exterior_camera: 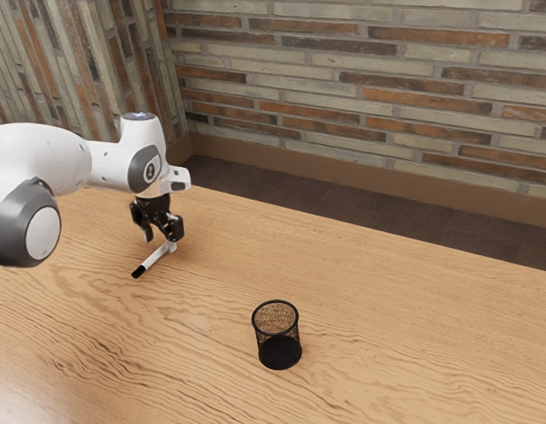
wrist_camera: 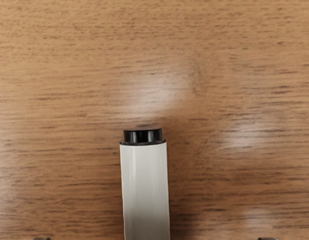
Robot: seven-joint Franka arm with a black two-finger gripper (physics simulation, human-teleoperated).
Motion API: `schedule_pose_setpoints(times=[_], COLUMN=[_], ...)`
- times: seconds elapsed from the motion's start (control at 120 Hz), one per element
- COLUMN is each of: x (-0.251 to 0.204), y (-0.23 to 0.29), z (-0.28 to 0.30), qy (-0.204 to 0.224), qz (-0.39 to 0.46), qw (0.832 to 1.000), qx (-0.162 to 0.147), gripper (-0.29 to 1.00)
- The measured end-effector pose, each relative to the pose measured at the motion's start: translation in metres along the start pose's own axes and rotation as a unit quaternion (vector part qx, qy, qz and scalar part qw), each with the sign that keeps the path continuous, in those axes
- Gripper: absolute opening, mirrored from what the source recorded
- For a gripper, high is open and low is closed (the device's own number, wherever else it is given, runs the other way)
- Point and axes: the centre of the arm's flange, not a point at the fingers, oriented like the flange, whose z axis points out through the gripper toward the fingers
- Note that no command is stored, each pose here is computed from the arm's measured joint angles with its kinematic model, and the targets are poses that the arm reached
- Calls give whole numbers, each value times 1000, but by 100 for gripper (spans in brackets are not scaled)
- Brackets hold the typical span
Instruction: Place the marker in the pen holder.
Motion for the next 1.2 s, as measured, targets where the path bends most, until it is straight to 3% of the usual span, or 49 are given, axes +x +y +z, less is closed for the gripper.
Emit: schedule_pose_setpoints(times=[0.367, 0.842, 1.2], x=[0, -1, 0], y=[-2, -3, -3], z=[11, 12, 16], qy=[-3, -2, -3], qz=[9, 17, 19], qw=[1000, 1000, 1000], qx=[-8, -11, -9], gripper=[40, 8, 1])
